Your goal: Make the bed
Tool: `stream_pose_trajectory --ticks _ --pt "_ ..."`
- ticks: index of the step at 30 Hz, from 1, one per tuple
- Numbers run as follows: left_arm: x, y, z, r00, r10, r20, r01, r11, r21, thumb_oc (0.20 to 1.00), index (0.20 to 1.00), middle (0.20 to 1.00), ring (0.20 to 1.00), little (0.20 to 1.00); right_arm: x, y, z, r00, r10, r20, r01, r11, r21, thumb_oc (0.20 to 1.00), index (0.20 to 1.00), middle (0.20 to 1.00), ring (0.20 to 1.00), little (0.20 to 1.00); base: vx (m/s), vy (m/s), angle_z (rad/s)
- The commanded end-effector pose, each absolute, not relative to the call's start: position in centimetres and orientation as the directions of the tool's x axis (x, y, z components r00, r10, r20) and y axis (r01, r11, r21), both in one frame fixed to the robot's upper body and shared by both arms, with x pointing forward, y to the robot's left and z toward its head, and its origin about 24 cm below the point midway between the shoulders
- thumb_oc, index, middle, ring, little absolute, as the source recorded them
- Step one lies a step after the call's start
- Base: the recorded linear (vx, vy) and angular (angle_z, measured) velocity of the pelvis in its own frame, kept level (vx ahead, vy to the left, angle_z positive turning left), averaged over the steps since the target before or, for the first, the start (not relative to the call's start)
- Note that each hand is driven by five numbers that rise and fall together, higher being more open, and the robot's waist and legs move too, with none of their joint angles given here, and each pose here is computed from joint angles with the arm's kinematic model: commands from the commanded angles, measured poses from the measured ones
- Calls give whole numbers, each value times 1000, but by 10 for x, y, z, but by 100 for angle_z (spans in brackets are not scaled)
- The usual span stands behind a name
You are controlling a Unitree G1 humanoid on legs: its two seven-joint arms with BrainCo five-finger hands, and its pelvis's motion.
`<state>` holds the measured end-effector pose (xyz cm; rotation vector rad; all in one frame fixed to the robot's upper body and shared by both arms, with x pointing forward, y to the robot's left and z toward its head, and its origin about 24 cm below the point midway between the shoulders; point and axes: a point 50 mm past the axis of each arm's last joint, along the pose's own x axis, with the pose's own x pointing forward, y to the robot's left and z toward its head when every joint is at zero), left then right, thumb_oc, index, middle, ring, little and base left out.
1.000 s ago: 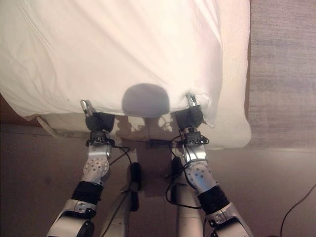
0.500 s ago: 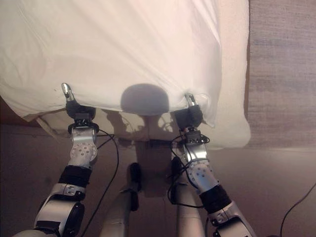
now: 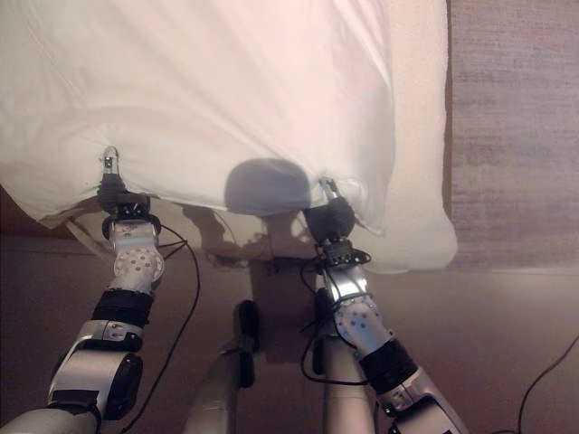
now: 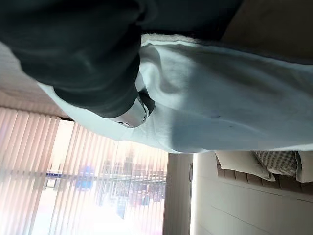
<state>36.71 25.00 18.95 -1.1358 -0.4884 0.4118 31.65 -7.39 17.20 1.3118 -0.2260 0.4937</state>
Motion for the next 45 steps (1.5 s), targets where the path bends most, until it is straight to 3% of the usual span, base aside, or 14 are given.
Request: stream_pose_trajectory --ticks 1,8,12,16,19,24,32,45 --pt "328 329 175 560 823 94 -181 232 -956 200 200 200 200 200 297 -132 164 873 -3 487 -473 237 849 200 200 200 200 200 26 -134 -5" --pt "308 325 160 512 853 107 -192 234 -953 200 200 200 200 200 299 -141 148 907 8 421 -406 283 869 200 200 200 200 200 0 -69 7" --pt "295 319 160 516 833 200 -164 325 -931 200 200 200 200 200 299 -151 146 907 -30 421 -393 300 869 200 200 200 200 200 41 270 21" --pt "299 306 154 590 768 250 -81 365 -928 200 200 200 200 200 302 -178 141 903 -122 412 -338 390 856 200 200 200 200 200 -27 559 -13" --pt "297 286 152 644 696 317 -9 422 -907 200 200 200 200 200 299 -194 136 895 -221 388 -284 391 876 200 200 200 200 200 70 754 -23" --pt "281 284 145 661 653 370 -45 526 -849 200 200 200 200 200 295 -201 136 870 -278 407 -283 394 875 200 200 200 200 200 39 675 -60" --pt "287 262 145 716 596 364 -30 546 -837 200 200 200 200 200 290 -203 115 892 -294 344 -213 399 892 200 200 200 200 200 -1 211 -18" --pt "288 234 132 758 586 287 0 440 -898 200 200 200 200 200 291 -216 101 913 -316 260 -108 427 898 200 200 200 200 200 -32 -63 26"
